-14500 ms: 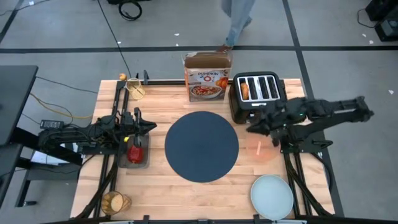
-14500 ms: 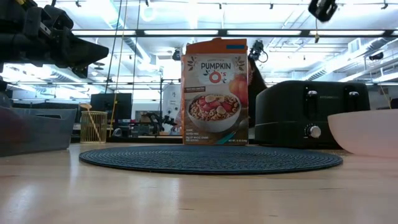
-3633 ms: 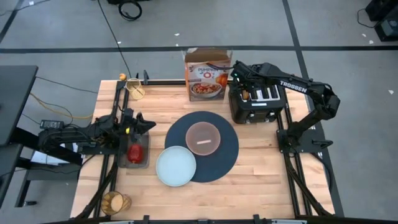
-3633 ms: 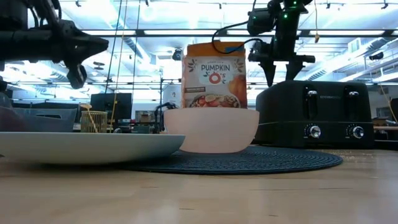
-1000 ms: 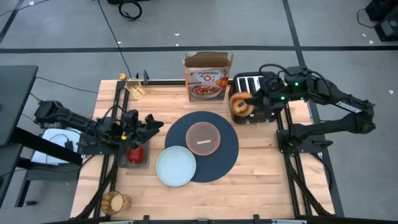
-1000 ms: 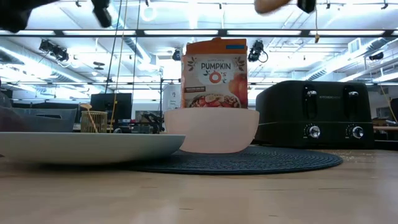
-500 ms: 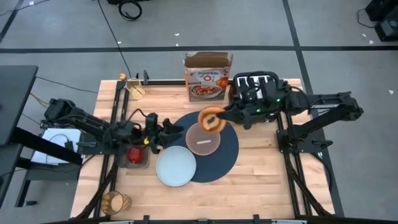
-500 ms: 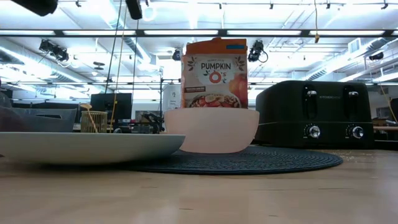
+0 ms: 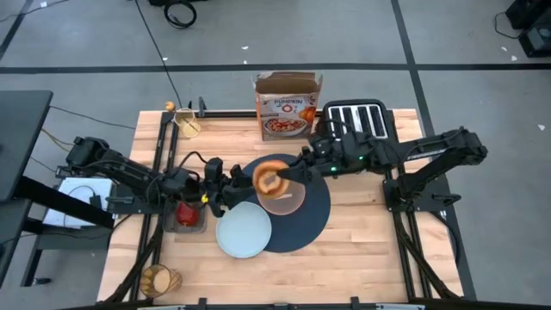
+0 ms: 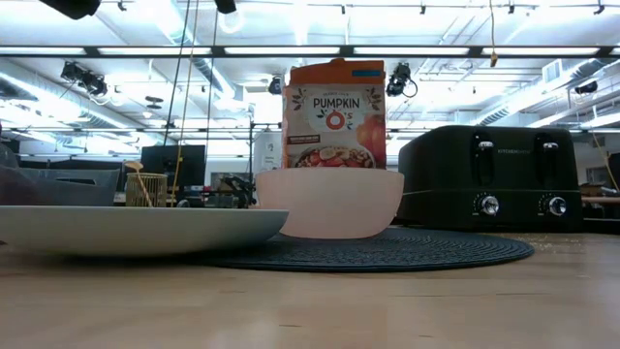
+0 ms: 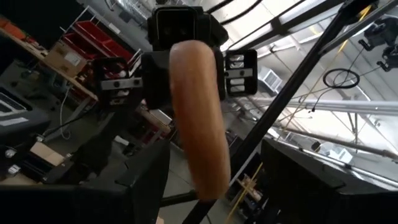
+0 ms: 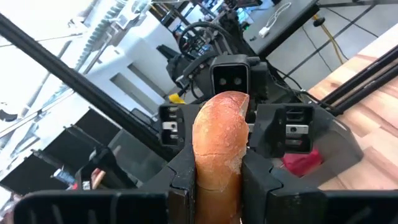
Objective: Arrange a breakfast setting
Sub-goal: Put the toasted bagel from the toaster on the blue plate
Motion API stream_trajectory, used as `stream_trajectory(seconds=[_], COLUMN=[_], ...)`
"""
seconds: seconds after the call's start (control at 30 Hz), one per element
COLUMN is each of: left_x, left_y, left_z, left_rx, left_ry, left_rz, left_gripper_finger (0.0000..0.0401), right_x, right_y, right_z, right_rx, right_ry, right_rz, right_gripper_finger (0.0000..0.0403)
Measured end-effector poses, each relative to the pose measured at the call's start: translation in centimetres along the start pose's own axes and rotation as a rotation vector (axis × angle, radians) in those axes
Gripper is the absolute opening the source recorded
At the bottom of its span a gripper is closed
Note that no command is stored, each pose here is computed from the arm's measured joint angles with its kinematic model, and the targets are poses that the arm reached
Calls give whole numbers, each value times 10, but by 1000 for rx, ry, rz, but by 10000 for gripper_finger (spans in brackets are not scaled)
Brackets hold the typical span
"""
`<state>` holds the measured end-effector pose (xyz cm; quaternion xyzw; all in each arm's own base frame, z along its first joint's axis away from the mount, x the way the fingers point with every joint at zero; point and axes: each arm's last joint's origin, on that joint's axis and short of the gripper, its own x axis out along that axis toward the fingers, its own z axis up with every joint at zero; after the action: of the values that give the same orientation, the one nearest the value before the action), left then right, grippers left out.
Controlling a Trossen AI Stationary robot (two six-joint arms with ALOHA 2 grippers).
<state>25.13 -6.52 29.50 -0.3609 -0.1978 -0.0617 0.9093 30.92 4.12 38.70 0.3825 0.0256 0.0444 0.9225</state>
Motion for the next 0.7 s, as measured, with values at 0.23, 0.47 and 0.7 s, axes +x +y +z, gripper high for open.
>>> stream_trajectory(seconds=[0.23, 0.47, 0.7], left_x=[0, -1, -2], left_y=[0, -2, -5], left_z=[0, -1, -8], left_rx=[-44, -74, -33], left_ry=[5, 6, 49], left_rz=[3, -6, -2], left_gripper_finger=[247, 188, 151], right_x=[19, 21, 17], right_y=[-7, -7, -3], right_z=[-7, -8, -4], right_rx=[8, -26, -56], right_ry=[-28, -43, -60], right_rz=[17, 36, 44], right_gripper_finger=[84, 84, 84])
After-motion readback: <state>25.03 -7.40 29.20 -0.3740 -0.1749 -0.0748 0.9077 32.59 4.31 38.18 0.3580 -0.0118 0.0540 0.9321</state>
